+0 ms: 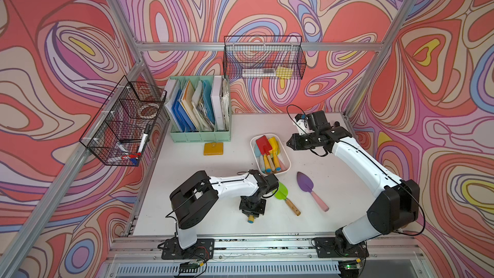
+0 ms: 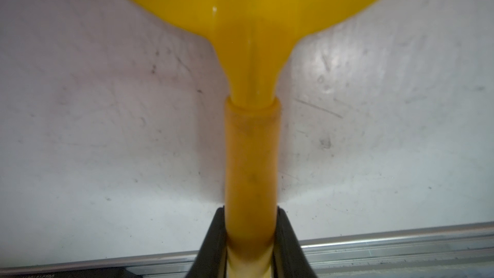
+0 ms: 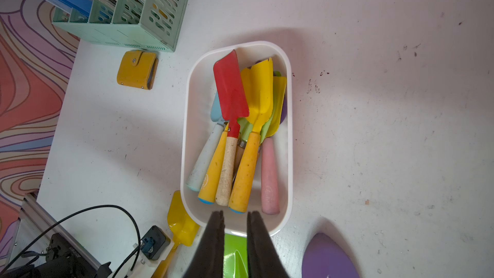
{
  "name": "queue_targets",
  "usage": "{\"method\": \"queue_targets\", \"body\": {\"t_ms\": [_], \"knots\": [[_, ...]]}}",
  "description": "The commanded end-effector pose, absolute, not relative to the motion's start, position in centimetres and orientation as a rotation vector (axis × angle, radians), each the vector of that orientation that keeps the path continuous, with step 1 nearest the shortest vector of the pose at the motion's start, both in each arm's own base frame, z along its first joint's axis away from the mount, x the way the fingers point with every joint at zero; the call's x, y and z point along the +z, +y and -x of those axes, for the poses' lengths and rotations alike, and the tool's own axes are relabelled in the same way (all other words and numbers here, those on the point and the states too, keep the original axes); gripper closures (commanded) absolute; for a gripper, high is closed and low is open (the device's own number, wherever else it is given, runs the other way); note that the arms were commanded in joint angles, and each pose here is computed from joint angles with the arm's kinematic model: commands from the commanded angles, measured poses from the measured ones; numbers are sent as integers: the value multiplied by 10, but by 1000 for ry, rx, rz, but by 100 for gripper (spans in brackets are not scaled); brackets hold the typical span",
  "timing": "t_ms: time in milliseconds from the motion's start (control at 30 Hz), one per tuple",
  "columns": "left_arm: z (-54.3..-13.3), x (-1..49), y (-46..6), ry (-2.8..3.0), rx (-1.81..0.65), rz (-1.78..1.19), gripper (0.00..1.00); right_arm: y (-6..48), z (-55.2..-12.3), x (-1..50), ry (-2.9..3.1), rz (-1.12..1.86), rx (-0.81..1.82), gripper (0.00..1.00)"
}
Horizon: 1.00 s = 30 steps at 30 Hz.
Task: Put the shovel into the storage box
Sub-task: Pick up the shovel from the center of the board, then place the shovel in the storage box.
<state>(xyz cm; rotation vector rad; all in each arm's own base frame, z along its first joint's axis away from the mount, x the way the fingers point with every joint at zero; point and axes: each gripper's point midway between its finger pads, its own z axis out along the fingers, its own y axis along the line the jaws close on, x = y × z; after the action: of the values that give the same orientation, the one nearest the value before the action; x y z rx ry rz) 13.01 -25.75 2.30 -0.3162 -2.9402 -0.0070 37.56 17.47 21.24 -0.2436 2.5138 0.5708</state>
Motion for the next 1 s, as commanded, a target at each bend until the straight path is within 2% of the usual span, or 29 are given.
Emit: {"method": "queue_targets", "body": {"t_ms": [0, 600, 767, 967], "knots": [[-135, 43, -261, -2982, -4, 352, 100, 171, -376, 224, 2474, 210, 570, 82], [-131, 149, -237, -3055, 56, 549, 100, 176, -386, 217, 2499, -17, 664, 79], [-148, 163, -242, -3106, 89, 567, 100, 180, -380, 225, 2481, -35, 719, 77], [-193, 173, -257, -3173, 258, 449, 100, 185, -373, 231, 2456, -80, 770, 76]]}}
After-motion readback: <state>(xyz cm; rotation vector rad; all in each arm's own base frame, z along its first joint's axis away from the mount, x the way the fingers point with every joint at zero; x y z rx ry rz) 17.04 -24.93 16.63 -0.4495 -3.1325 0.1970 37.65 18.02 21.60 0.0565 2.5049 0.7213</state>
